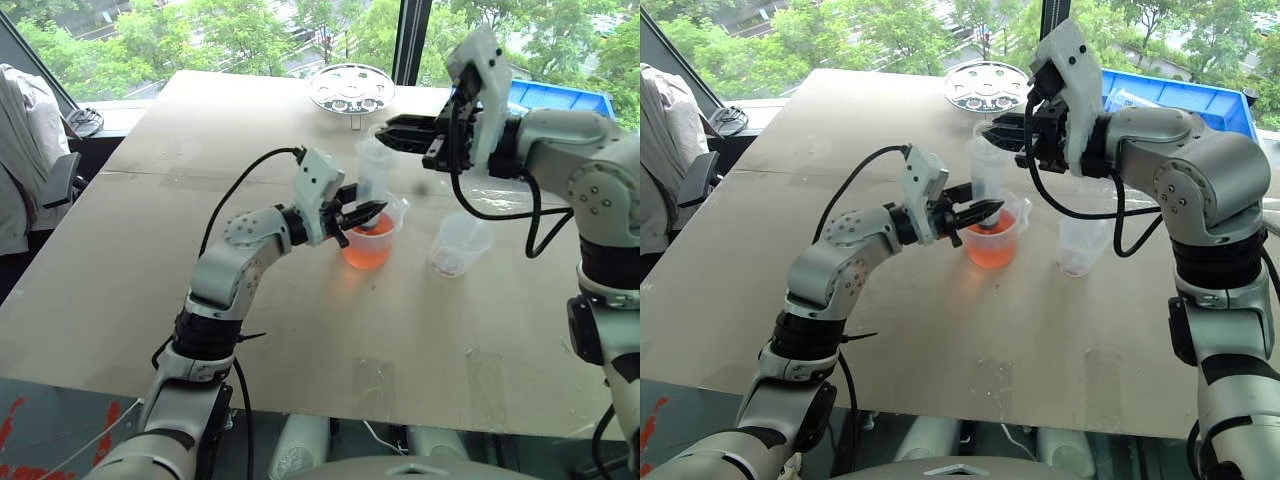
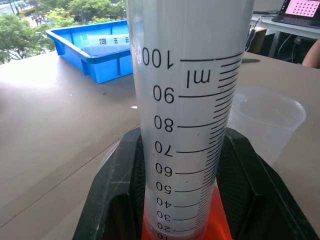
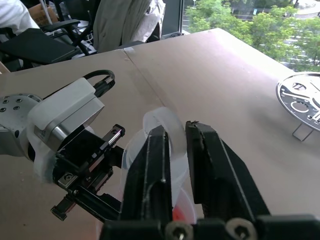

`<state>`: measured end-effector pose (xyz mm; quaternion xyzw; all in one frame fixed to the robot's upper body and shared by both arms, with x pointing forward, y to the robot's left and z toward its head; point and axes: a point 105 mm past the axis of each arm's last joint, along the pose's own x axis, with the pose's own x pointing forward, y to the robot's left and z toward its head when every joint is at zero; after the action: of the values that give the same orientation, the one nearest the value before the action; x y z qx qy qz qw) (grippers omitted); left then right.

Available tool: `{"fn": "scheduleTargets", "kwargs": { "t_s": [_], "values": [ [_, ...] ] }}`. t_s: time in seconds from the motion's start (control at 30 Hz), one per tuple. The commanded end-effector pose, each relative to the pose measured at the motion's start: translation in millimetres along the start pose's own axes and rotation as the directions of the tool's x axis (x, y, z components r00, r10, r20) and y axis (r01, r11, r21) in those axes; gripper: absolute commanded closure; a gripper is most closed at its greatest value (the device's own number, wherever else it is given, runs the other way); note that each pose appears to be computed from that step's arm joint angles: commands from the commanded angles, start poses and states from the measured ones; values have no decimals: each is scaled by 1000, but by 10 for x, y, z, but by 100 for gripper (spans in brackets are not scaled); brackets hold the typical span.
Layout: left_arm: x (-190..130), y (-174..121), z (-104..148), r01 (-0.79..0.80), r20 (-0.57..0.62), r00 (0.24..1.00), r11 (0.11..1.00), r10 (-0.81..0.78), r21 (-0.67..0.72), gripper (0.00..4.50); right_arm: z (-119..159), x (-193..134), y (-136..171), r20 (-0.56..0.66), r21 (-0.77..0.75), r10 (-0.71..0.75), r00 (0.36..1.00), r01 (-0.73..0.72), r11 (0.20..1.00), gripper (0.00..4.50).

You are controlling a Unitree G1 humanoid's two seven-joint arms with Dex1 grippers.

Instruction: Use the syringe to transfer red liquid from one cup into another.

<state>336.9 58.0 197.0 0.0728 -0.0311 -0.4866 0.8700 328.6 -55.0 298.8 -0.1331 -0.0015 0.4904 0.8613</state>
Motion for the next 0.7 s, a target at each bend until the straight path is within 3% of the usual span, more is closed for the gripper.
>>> {"fn": "scheduleTargets", "kwargs": {
  "t_s": [0.03, 0.7],
  "values": [
    [15, -53, 176, 31, 47, 998, 999, -33, 33, 310, 156, -42, 8, 50, -47, -4, 999, 6, 999, 446],
    [-1, -83, 93, 64, 17, 998, 998, -64, -14, 310, 452, -102, -118, 162, -118, -62, 985, 82, 990, 446]
  ]
}}
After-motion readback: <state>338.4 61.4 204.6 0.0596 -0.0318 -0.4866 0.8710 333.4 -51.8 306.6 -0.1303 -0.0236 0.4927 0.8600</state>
